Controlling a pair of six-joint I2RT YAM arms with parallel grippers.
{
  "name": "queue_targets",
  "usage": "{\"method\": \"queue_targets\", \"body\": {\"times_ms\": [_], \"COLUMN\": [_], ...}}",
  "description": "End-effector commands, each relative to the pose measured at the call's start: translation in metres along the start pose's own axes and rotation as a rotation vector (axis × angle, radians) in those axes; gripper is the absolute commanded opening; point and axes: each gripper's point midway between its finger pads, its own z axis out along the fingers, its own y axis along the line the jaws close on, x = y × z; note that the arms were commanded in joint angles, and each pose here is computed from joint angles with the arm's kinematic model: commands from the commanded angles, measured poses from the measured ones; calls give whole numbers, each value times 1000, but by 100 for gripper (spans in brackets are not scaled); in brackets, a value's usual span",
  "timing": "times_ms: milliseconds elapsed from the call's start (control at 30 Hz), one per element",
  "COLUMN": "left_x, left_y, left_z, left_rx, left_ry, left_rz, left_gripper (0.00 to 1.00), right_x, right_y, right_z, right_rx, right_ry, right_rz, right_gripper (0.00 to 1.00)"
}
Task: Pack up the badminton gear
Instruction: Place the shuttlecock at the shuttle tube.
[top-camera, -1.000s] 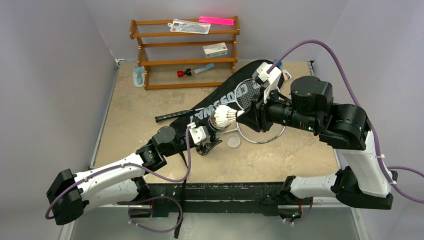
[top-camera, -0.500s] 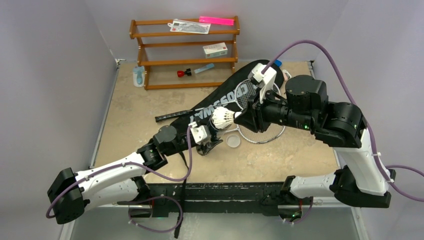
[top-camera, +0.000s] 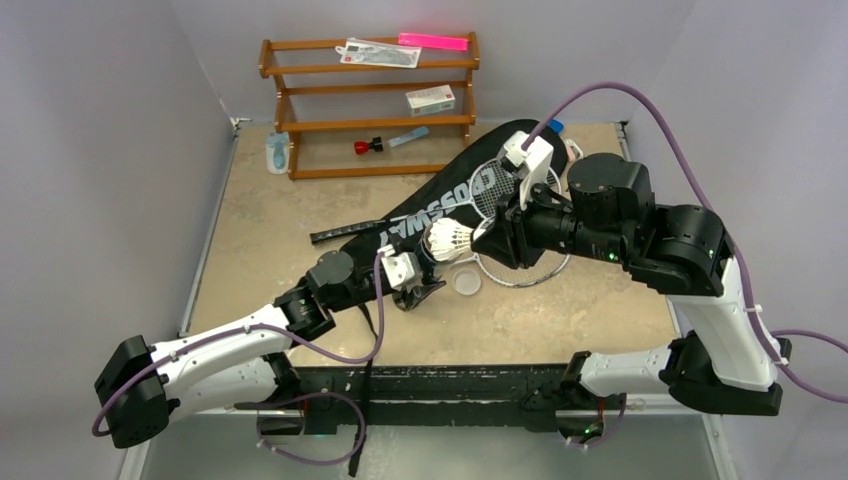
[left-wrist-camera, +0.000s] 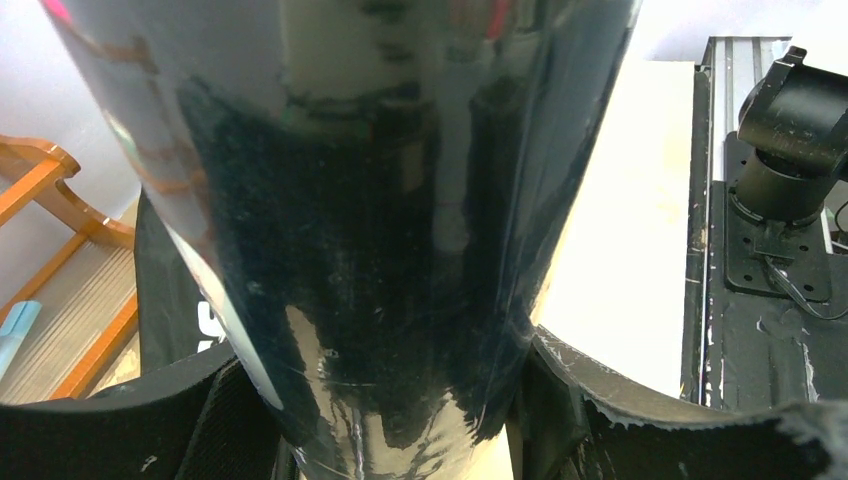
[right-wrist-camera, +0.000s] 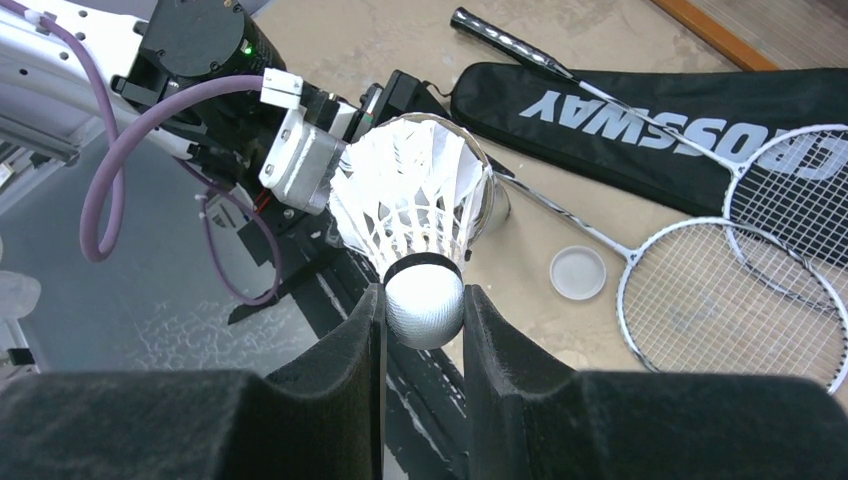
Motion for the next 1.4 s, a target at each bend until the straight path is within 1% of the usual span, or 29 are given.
{"method": "queue_targets", "body": {"times_ms": [0,800,1067,1367], "left_x": [-8,-10,-2,2], "left_y": [-8,-13,-11,-15], "left_z": [-1,-4,-1,2], "left_rx": [44,68,70,85], "left_ry": [-27,-43,3,27], "left_rz": [-4,0,20,41], "left_gripper": [56,56,56,56], "right_x": [1,9,15,26], "right_y": [-5,-10,-17,-25], "right_z": [-9,-6,-7,-2], "right_rx": [35,73,112,151], "right_ry": [-3,57,93,157], "right_rz": [18,33,20,4], "right_gripper": [0,0,0,0]}}
